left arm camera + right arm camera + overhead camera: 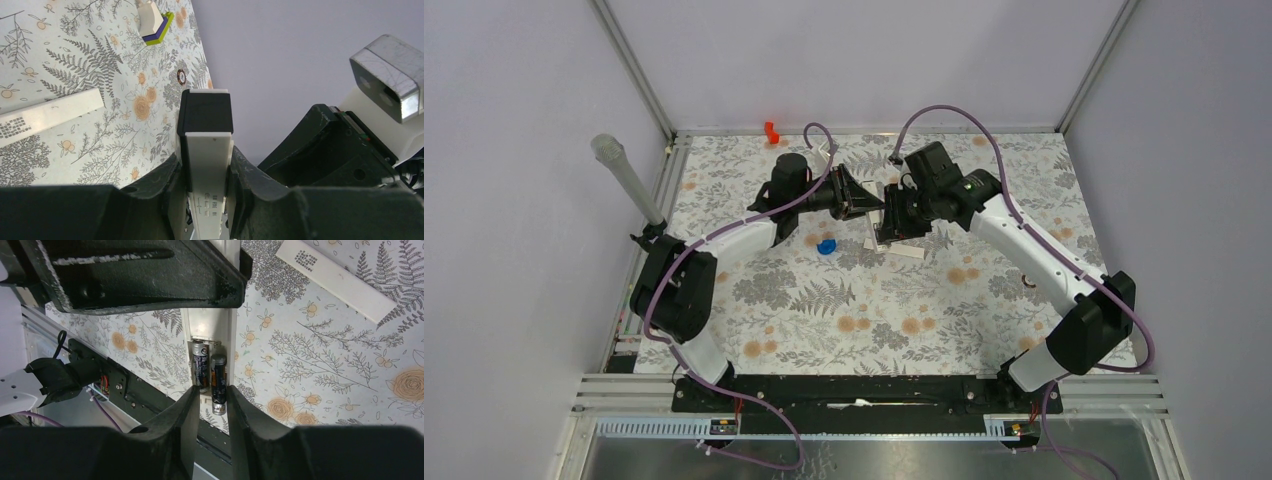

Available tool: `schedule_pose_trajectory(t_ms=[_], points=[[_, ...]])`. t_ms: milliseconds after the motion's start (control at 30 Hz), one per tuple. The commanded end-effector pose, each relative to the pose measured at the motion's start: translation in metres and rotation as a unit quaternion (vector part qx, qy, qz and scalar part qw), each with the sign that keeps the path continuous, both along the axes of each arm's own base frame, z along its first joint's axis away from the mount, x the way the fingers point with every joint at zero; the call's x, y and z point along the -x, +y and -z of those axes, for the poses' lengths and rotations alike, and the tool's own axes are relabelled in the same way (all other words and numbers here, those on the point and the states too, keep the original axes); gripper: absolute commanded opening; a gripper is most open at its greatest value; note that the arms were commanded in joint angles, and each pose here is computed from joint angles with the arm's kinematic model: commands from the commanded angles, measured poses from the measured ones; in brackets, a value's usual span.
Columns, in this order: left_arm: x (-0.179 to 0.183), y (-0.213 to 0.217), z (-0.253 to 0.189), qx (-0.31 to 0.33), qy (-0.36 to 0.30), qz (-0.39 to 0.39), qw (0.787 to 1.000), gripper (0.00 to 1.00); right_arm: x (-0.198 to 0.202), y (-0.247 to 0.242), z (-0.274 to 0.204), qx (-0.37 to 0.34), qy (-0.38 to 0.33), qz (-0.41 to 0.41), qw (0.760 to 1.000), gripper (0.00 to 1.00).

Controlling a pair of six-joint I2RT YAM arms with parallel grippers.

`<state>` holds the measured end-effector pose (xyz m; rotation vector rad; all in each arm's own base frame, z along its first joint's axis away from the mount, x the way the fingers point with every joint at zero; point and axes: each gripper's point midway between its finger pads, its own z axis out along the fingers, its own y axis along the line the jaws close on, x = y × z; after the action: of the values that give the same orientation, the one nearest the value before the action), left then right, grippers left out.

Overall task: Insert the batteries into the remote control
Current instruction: Load the battery into the remote control.

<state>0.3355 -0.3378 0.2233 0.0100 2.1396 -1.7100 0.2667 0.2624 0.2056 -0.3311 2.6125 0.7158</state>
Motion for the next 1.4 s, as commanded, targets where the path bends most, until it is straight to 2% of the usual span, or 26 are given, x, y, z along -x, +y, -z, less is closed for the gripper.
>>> schedule_pose_trajectory(t_ms=[0, 233, 367, 467, 633, 867, 1000, 1133, 1367], points=[[0.003, -0.005, -0.023, 0.039, -0.026, 0.020, 0.999, 0.00, -0.011, 0.011, -0.031, -0.033, -0.038, 0.013, 0.999, 0.37], [-0.001, -0.002, -0.044, 0.098, -0.007, 0.015, 0.995, 0.00, -0.013, 0.013, -0.065, -0.078, -0.065, 0.040, 0.994, 0.65], [-0.006, 0.006, -0.078, 0.150, -0.016, -0.003, 0.988, 0.00, -0.018, 0.008, -0.107, -0.127, -0.135, 0.066, 0.980, 0.81], [-0.007, 0.009, -0.100, 0.167, -0.021, -0.012, 0.986, 0.00, -0.020, 0.002, -0.140, -0.162, -0.183, 0.088, 0.966, 0.86], [-0.008, 0.014, -0.142, 0.216, -0.008, -0.020, 0.976, 0.00, -0.023, -0.011, -0.175, -0.200, -0.232, 0.126, 0.944, 0.89], [-0.012, 0.026, -0.198, 0.304, 0.040, -0.039, 0.951, 0.00, -0.023, -0.017, -0.219, -0.275, -0.295, 0.147, 0.903, 0.92], [-0.009, 0.028, -0.203, 0.315, 0.071, -0.039, 0.946, 0.00, -0.025, -0.015, -0.226, -0.283, -0.300, 0.146, 0.899, 0.92], [-0.011, 0.032, -0.206, 0.346, 0.111, -0.041, 0.931, 0.00, -0.025, -0.011, -0.224, -0.290, -0.291, 0.142, 0.901, 0.93], [-0.005, 0.040, -0.212, 0.354, 0.151, -0.059, 0.921, 0.00, -0.021, 0.002, -0.226, -0.335, -0.269, 0.129, 0.894, 0.93]])
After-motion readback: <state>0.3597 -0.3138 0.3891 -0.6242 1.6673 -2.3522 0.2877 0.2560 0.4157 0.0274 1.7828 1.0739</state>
